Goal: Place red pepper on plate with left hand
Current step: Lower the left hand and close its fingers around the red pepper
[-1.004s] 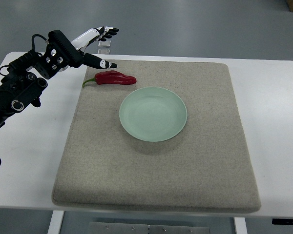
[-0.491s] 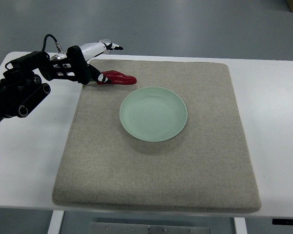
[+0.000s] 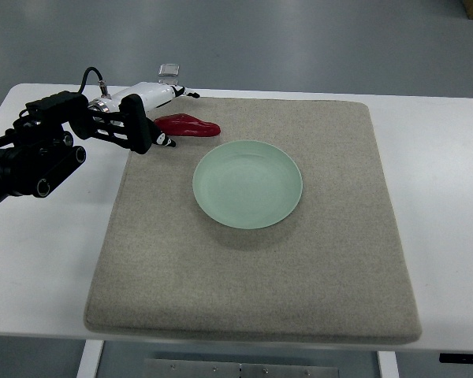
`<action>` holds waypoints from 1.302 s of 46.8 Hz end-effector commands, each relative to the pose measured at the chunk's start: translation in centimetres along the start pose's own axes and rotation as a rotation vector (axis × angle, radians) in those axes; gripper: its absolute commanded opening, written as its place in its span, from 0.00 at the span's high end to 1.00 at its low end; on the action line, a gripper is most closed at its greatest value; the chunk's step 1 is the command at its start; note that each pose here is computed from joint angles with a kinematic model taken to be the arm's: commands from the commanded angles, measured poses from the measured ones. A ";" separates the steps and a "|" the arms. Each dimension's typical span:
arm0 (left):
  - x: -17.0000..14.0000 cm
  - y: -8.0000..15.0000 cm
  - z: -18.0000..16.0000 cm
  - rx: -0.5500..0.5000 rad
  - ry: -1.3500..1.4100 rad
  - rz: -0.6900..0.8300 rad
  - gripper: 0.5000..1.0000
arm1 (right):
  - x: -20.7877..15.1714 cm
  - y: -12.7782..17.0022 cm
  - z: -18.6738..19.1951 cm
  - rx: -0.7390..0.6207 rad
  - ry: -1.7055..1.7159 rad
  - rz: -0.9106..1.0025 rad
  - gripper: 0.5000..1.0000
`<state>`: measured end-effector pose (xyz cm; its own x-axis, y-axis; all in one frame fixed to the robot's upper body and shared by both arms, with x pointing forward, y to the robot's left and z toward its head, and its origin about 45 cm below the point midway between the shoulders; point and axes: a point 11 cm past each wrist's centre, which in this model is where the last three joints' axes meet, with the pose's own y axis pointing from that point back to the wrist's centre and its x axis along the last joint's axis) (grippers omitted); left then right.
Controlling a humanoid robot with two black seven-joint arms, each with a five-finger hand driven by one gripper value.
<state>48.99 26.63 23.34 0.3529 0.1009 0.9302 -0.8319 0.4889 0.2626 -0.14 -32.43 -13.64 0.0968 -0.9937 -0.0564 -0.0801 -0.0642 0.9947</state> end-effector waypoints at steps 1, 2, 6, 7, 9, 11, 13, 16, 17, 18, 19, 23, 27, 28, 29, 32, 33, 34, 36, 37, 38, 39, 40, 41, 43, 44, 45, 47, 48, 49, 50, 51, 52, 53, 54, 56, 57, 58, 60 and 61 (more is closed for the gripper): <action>-0.1 0.0 -0.2 0.013 0.002 -0.001 0.23 | 0.0 0.0 0.0 0.000 0.000 0.001 0.14; -0.1 0.0 -0.2 0.013 0.001 0.000 0.23 | 0.0 0.0 0.0 0.000 0.001 0.001 0.14; 0.0 -0.1 0.0 0.013 0.000 0.002 0.27 | 0.0 0.0 0.0 0.000 0.000 0.001 0.14; 0.0 -0.1 -0.1 0.014 -0.002 0.004 0.27 | 0.0 0.0 0.0 0.000 0.000 0.001 0.14; 0.0 -0.1 -0.1 0.019 -0.001 0.004 0.28 | 0.0 0.0 0.0 0.000 0.000 0.001 0.14; 0.0 -0.1 -0.2 0.023 -0.001 0.004 0.29 | 0.0 0.0 0.0 0.000 0.000 0.001 0.14; 0.0 -0.2 -0.1 0.024 -0.002 0.004 0.32 | 0.0 0.0 0.0 0.000 0.000 -0.001 0.14; -0.1 -0.2 -0.2 0.027 -0.002 0.003 0.35 | 0.0 0.0 0.0 0.000 0.001 0.001 0.14; -0.1 -0.2 -0.2 0.027 -0.001 0.003 0.36 | 0.0 0.0 0.0 0.000 0.000 -0.001 0.14; -0.1 -0.2 -0.2 0.028 0.000 0.002 0.37 | 0.0 0.0 0.0 0.000 0.001 0.001 0.14; -0.2 -0.2 -0.2 0.030 0.000 0.002 0.37 | 0.0 0.0 0.0 0.000 0.000 0.001 0.14; -0.3 -0.2 -0.2 0.030 0.001 0.000 0.43 | 0.0 0.0 0.0 0.000 0.000 0.001 0.14; -0.6 -0.3 -0.1 0.030 -0.005 -0.010 0.46 | 0.0 0.0 0.0 0.000 0.000 0.001 0.14; -0.6 -0.3 -0.1 0.029 -0.006 -0.012 0.48 | 0.0 0.0 0.0 0.000 0.000 0.001 0.14; -0.7 -0.3 -0.1 0.029 -0.008 -0.015 0.50 | 0.0 0.0 0.0 0.000 0.000 0.001 0.14; -0.8 -0.3 -0.2 0.032 -0.010 -0.019 0.50 | 0.0 0.0 0.0 0.000 0.000 -0.001 0.14; -0.8 -0.3 -0.3 0.033 -0.011 -0.018 0.50 | 0.0 0.0 0.0 0.000 0.000 0.001 0.14; -0.9 -0.3 -0.2 0.033 -0.010 -0.020 0.50 | 0.0 0.0 0.0 0.000 0.001 -0.001 0.14; -0.9 -0.3 -0.3 0.036 -0.010 -0.020 0.50 | 0.0 0.0 0.0 0.000 0.000 -0.001 0.14; -0.8 -0.3 -0.3 0.038 -0.010 -0.018 0.51 | 0.0 0.0 0.0 0.000 0.000 0.001 0.14; -0.9 -0.3 -0.3 0.038 -0.010 -0.020 0.51 | 0.0 0.0 0.0 0.000 0.001 0.001 0.14; -0.9 -0.3 -0.3 0.038 -0.010 -0.020 0.52 | 0.0 0.0 0.0 0.000 0.001 -0.001 0.14; -0.9 -0.3 -0.3 0.038 -0.010 -0.020 0.52 | 0.0 0.0 0.0 0.000 0.000 0.001 0.14; -0.9 -0.3 -0.3 0.039 -0.009 -0.021 0.52 | 0.0 0.0 0.0 0.000 0.001 0.001 0.14; -0.9 -0.3 -0.3 0.040 -0.010 -0.020 0.53 | 0.0 0.0 0.0 0.000 0.000 -0.001 0.14; -0.8 -0.3 -0.3 0.040 -0.010 -0.019 0.53 | 0.0 0.0 0.0 0.000 0.000 -0.001 0.14; -0.8 -0.3 -0.3 0.040 -0.010 -0.019 0.54 | 0.0 0.0 0.0 0.000 0.000 0.001 0.14; -0.9 -0.3 -0.3 0.040 -0.010 -0.020 0.57 | 0.0 0.0 0.0 0.000 0.000 0.001 0.14; -0.9 -0.3 -0.3 0.040 -0.010 -0.020 0.58 | 0.0 0.0 0.0 0.000 0.000 0.001 0.14; -0.9 -0.3 -0.3 0.040 -0.010 -0.020 0.58 | 0.0 0.0 0.0 0.000 0.000 0.001 0.14; -0.9 -0.3 -0.3 0.040 -0.010 -0.020 0.58 | 0.0 0.0 0.0 0.000 0.000 0.001 0.14; -0.8 -0.3 -0.3 0.040 -0.010 -0.019 0.58 | 0.0 0.0 0.0 0.002 0.000 0.001 0.14; -0.9 -0.3 -0.3 0.040 -0.010 -0.020 0.58 | 0.0 0.0 0.0 0.000 0.000 0.001 0.14; -0.8 -0.3 -0.3 0.040 -0.010 -0.019 0.58 | 0.0 0.0 0.0 0.000 0.000 0.001 0.14; -0.8 -0.3 -0.3 0.040 -0.010 -0.019 0.58 | 0.0 0.0 0.0 0.000 0.000 -0.001 0.14; -0.8 -0.3 -0.4 0.041 -0.010 -0.019 0.58 | 0.0 0.0 0.0 0.000 0.000 -0.001 0.14; -0.9 -0.3 -0.4 0.043 -0.010 -0.019 0.58 | 0.0 0.0 0.0 0.000 0.000 -0.001 0.14; -0.9 -0.2 -0.6 0.046 -0.010 -0.020 0.58 | 0.0 0.0 0.0 0.000 0.001 0.001 0.14; -0.9 -0.2 -0.6 0.049 -0.008 -0.021 0.58 | 0.0 0.0 0.0 0.000 0.000 -0.001 0.14; -0.9 -0.2 -0.7 0.050 -0.008 -0.019 0.58 | 0.0 0.0 0.0 0.000 0.000 0.001 0.14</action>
<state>49.10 26.88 22.32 0.3657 0.0829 0.9270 -0.8435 0.4506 0.2925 -0.14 -32.44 -13.63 0.0972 -0.9937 -0.0561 -0.0801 -0.0640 0.9947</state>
